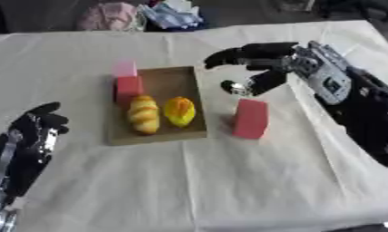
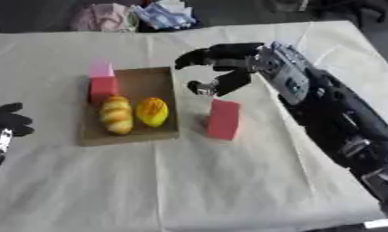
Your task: Pick up objects on the table and place them in the box.
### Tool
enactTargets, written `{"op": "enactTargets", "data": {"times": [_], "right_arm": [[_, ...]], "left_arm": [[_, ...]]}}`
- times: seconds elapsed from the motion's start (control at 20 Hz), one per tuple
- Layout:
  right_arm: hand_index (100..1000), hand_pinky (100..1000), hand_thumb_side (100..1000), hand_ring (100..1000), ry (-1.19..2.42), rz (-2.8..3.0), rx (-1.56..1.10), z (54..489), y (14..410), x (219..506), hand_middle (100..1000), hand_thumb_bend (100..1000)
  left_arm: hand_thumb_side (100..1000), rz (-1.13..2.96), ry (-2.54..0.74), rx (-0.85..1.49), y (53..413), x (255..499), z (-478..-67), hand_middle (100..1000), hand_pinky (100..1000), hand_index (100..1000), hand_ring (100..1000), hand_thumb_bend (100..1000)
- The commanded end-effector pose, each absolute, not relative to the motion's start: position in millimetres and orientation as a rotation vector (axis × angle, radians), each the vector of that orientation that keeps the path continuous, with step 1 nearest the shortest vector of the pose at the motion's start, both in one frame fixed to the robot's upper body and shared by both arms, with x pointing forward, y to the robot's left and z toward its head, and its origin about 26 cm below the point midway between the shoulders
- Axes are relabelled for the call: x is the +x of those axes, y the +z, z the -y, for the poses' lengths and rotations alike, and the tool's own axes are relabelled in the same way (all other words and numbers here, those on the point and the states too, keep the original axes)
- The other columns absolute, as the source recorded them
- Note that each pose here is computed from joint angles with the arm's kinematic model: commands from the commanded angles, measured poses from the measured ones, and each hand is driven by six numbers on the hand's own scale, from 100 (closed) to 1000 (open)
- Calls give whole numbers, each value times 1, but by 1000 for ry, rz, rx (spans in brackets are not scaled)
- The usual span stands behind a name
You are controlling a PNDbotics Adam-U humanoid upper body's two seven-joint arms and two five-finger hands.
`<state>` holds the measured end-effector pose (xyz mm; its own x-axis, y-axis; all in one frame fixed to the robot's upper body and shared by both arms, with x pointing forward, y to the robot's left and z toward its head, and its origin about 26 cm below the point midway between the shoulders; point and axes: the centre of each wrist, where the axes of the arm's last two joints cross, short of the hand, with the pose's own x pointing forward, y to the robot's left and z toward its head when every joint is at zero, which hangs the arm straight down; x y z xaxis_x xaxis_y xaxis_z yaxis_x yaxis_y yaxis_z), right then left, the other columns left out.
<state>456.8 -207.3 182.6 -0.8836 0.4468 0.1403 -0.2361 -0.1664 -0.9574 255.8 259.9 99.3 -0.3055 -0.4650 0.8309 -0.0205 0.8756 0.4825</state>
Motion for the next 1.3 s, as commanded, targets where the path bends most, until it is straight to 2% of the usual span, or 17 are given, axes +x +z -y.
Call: {"op": "enactTargets", "data": {"times": [0.05, 0.2, 0.5, 0.9, 1.3], "right_arm": [[1000, 1000, 1000, 992, 2617, 1457, -115, 214, 195, 456, 1000, 100], [1000, 999, 1000, 959, 2614, 1446, -105, 216, 192, 456, 1000, 100], [1000, 910, 1000, 927, 2618, 1412, -89, 220, 184, 454, 1000, 100], [1000, 904, 1000, 926, 2632, 1334, -78, 228, 169, 450, 946, 100], [1000, 899, 1000, 940, 2635, 1248, -131, 249, 161, 443, 967, 100]], "left_arm": [[803, 1859, -482, 378, 107, 255, -263, 624, 739, 850, 641, 100], [803, 1858, -483, 379, 107, 255, -263, 624, 739, 850, 641, 100], [806, 1852, -488, 379, 107, 254, -263, 625, 740, 851, 643, 100], [806, 1846, -493, 381, 106, 254, -264, 626, 741, 852, 645, 100], [807, 1837, -493, 385, 105, 253, -265, 626, 742, 853, 646, 100]]}}
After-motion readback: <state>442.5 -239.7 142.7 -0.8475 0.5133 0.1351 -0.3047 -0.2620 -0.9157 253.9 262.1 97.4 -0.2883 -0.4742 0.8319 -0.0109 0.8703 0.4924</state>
